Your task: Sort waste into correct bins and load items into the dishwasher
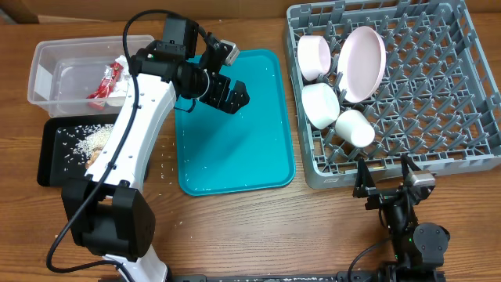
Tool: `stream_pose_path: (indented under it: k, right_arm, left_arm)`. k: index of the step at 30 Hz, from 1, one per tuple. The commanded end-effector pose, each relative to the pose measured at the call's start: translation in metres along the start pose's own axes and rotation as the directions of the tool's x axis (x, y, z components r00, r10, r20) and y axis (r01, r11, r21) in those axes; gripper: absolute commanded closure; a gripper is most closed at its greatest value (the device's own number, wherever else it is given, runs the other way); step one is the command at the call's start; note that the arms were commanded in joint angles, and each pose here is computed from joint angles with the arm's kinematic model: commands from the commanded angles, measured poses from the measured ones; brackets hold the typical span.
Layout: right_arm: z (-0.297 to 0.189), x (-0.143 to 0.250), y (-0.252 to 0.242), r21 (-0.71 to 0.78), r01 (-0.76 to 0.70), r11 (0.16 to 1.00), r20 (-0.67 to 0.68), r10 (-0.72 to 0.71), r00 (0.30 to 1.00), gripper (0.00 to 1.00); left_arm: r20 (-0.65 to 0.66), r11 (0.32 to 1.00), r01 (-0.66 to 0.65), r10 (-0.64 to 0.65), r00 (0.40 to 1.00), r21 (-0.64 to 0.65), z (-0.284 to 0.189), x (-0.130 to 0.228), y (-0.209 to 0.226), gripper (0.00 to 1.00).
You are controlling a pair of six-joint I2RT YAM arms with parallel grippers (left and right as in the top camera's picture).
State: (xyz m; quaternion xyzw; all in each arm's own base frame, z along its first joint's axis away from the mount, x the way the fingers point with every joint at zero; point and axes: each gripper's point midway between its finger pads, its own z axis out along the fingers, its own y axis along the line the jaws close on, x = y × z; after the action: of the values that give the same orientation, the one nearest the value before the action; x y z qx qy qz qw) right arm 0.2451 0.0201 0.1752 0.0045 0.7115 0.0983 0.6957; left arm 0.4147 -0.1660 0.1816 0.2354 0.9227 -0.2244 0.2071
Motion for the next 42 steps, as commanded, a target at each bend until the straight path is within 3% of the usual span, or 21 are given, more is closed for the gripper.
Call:
stream_pose_path:
  k: [1,16,21,24,29,34,36,39,42]
  right_arm:
    - [0.0,0.001,0.001,-0.007,-0.005,1.0,0.007,0.005,1.0,0.0]
    - [0.0,0.001,0.001,-0.006,-0.005,1.0,0.007,0.005,1.0,0.0]
    - [0.0,0.001,0.001,-0.007,-0.005,1.0,0.007,0.005,1.0,0.0]
    - [0.0,0.001,0.001,-0.006,-0.005,1.0,0.007,0.005,1.0,0.0]
    - [0.0,0.001,0.001,-0.006,-0.005,1.0,0.007,0.005,1.0,0.0]
    - [0.0,0.001,0.001,-0.006,-0.005,1.0,0.007,0.005,1.0,0.0]
    - [0.0,0.001,0.001,-0.006,-0.006,1.0,0.007,0.006,1.0,0.0]
    - [0.0,0.001,0.001,-0.007,-0.005,1.0,0.007,0.005,1.0,0.0]
    - [0.0,0.001,0.001,-0.006,-0.005,1.0,0.007,0.005,1.0,0.0]
  left_arm:
    - [0.02,1.0,-0.018,0.018,1.0,-0.003,-0.006,-0.006,-0.002,0.0]
    - [0.015,1.0,-0.017,0.017,1.0,-0.01,-0.006,-0.005,-0.001,0.0]
    - [-0.066,0.966,-0.005,-0.013,0.998,-0.26,-0.013,0.012,0.044,0.0]
    - [-0.053,0.945,-0.022,0.005,0.999,-0.326,-0.027,0.009,0.046,0.0]
    - [0.008,0.813,-0.047,0.063,0.998,-0.58,-0.099,0.001,0.052,0.0]
    - [0.118,0.777,-0.056,0.166,0.979,-0.627,-0.166,-0.001,0.027,0.0]
    - [0.249,0.806,0.007,0.175,0.953,-0.591,-0.189,-0.001,0.018,0.0]
    - [0.528,0.855,0.099,0.219,0.821,-0.509,-0.208,0.01,0.016,0.0]
    - [0.639,0.853,0.128,0.271,0.72,-0.506,-0.202,0.033,0.017,0.0]
